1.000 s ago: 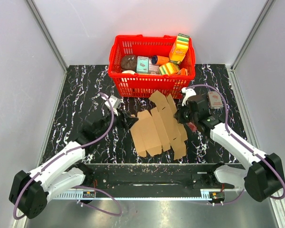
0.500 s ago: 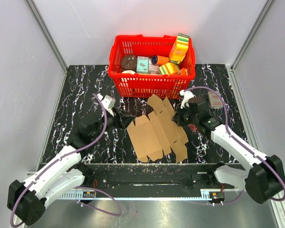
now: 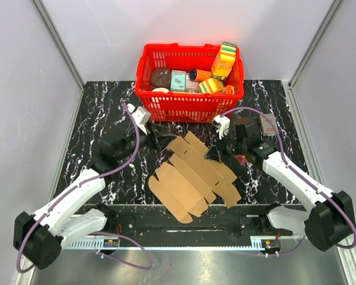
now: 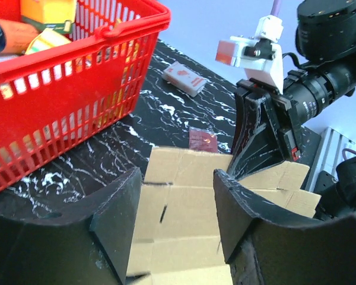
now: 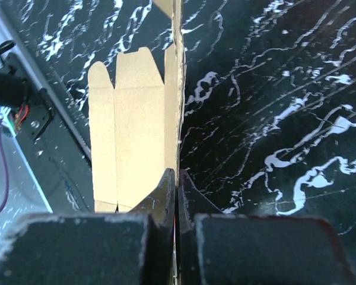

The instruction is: Fold the paper box

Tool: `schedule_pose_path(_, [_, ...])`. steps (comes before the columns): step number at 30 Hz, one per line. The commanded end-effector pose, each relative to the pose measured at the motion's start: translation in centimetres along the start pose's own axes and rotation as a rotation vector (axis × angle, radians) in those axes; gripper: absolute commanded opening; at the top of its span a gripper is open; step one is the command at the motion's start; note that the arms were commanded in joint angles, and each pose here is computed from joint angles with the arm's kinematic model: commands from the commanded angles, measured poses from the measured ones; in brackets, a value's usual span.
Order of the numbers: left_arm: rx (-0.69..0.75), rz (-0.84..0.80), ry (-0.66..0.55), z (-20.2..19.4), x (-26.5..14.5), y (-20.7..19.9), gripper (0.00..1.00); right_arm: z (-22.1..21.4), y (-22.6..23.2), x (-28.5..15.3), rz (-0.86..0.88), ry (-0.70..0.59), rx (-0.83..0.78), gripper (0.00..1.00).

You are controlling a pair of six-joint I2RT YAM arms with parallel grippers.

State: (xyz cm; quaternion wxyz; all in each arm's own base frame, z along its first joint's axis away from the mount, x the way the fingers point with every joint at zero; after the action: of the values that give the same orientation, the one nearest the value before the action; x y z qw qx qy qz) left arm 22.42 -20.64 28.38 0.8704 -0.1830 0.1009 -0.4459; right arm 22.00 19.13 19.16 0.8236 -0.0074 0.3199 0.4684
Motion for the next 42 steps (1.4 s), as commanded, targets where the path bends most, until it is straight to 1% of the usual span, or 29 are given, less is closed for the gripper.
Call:
schedule_pose_path(1, [0.106,-0.159,-0.046,3.4,1.5,-2.1,0.57,2.4,2.4,-1.5,0.149,-0.072,-0.093,0.0])
schedule_pose_path(5, [0.096,-0.148,-0.007,4.0,3.4,-1.5,0.58,2.6,3.5,-1.9,0.234,-0.068,-0.135,0.0])
schedule_pose_path(9, [0.059,-0.09,0.02,3.8,4.5,-0.5,0.54,2.4,4.0,-2.2,0.269,-0.073,-0.149,0.0])
schedule_pose_path(12, [0.033,-0.029,0.034,3.6,5.0,0.5,0.48,2.5,4.1,-2.2,0.273,-0.087,-0.157,0.0])
schedule_pose_path(13, [0.017,0.011,0.04,3.4,5.3,1.1,0.43,2.5,4.2,-2.3,0.278,-0.087,-0.156,0.0])
schedule_pose_path(15, [0.012,0.052,0.037,3.7,5.5,1.6,0.39,2.7,4.3,-2.4,0.278,-0.094,-0.162,0.0])
schedule_pose_path(16, [0.0,0.105,0.038,3.6,5.5,2.3,0.33,2.7,4.3,-2.4,0.275,-0.097,-0.164,0.0])
schedule_pose_path(19, [-0.011,0.164,0.025,3.9,5.7,3.1,0.27,2.7,4.4,-2.5,0.278,-0.103,-0.167,0.0])
schedule_pose_path(20, [-0.014,0.17,0.022,4.0,5.8,3.1,0.23,2.7,4.5,-2.6,0.28,-0.106,-0.17,0.0])
schedule_pose_path(22, [-0.018,0.175,0.034,3.9,6.2,3.3,0.19,2.7,4.5,-2.6,0.28,-0.111,-0.171,0.0])
schedule_pose_path(23, [-0.021,0.178,0.042,3.8,6.3,3.4,0.13,2.8,4.5,-2.6,0.278,-0.115,-0.175,0.0])
schedule_pose_path(28, [-0.021,0.146,0.115,2.5,7.0,3.5,0.01,3.1,4.4,-2.9,0.252,-0.141,-0.189,0.0])
schedule_pose_path(36, [0.006,0.077,0.223,0.6,7.2,2.5,0.0,3.1,3.8,-2.5,0.212,-0.141,-0.18,0.0])
schedule_pose_path(42, [0.026,0.028,0.254,-0.1,6.9,1.6,0.0,3.2,3.3,-2.2,0.185,-0.137,-0.172,0.0])
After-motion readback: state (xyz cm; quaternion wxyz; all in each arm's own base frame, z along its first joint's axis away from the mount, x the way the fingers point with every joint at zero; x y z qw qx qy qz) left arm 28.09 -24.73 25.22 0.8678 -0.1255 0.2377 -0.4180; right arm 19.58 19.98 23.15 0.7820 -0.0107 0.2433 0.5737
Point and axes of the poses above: each gripper's point midway between its finger pads, its own x axis out along the fingers, its own y axis along the line the jaws close on, z = x × y, the point moved 5 cm from there along -x, back along the fingers, and after that the axes turned 9 degrees about -x, right-handed, at the moved point
